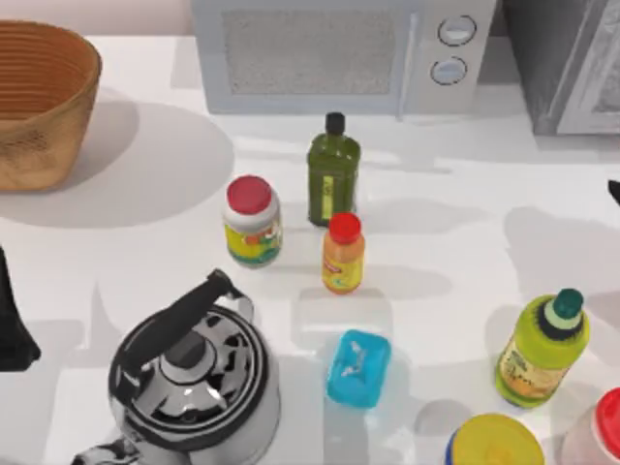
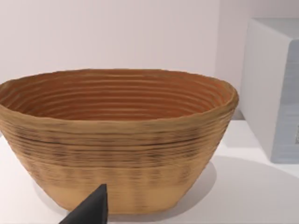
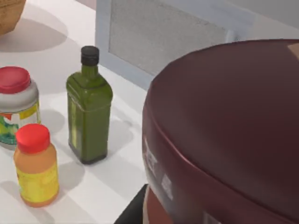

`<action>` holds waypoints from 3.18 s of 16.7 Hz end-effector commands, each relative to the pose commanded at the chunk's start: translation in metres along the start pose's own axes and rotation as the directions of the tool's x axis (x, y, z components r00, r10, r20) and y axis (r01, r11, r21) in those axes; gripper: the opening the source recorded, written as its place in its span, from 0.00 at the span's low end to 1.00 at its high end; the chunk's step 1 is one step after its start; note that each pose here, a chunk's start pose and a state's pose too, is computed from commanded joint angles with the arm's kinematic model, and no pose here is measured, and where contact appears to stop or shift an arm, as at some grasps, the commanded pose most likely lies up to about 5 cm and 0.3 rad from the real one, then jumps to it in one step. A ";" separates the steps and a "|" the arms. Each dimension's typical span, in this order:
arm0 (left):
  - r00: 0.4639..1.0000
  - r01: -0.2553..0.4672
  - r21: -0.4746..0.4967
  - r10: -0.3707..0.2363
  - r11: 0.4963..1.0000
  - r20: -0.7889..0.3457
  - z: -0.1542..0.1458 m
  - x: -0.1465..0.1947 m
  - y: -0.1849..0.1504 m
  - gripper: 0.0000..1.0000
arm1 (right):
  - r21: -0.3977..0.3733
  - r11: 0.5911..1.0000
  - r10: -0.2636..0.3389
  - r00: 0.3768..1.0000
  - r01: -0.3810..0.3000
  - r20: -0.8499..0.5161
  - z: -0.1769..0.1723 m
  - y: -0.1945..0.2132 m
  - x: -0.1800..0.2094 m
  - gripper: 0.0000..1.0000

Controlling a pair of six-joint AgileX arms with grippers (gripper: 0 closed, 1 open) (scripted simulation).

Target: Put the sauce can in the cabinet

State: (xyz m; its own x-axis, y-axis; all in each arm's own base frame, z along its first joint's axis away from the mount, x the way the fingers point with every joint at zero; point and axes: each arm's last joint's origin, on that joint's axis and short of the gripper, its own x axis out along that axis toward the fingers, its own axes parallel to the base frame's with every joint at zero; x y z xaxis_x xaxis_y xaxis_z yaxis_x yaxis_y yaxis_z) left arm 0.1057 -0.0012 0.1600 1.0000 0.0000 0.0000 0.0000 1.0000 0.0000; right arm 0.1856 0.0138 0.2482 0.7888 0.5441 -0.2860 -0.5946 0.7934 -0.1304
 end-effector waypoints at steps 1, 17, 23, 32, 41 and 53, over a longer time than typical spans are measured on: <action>1.000 0.000 0.000 0.000 1.000 0.000 0.000 0.000 0.000 1.00 | 0.014 0.997 -0.079 0.997 0.079 0.017 -0.007 0.009 -0.012 0.00; 1.000 0.000 0.000 0.000 1.000 0.000 0.000 0.000 0.000 1.00 | 0.273 0.793 -0.595 0.789 0.544 0.156 -0.100 0.047 -0.046 0.00; 1.000 0.000 0.000 0.000 1.000 0.000 0.000 0.000 0.000 1.00 | 0.277 0.782 -0.602 0.791 0.558 0.107 -0.078 0.043 -0.052 0.00; 1.000 0.000 0.000 0.000 1.000 0.000 0.000 0.000 0.000 1.00 | 0.321 0.704 -0.677 0.735 0.634 0.035 0.103 -0.005 -0.068 0.00; 1.000 0.000 0.000 0.000 1.000 0.000 0.000 0.000 0.000 1.00 | 0.307 0.760 -0.631 0.764 0.573 0.135 0.265 -0.045 -0.030 0.00; 1.000 0.000 0.000 0.000 1.000 0.000 0.000 0.000 0.000 1.00 | 0.273 0.790 -0.597 0.790 0.548 0.143 0.287 -0.053 -0.005 0.00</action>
State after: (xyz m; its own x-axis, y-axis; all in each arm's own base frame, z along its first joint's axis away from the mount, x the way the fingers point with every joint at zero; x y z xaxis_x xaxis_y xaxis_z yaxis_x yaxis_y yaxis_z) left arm 0.1057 -0.0012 0.1600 1.0000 0.0000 0.0000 0.0000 1.0000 0.0000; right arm 0.2574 0.0472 0.5287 0.9999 -0.0050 -0.0125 0.0050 1.0000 -0.0003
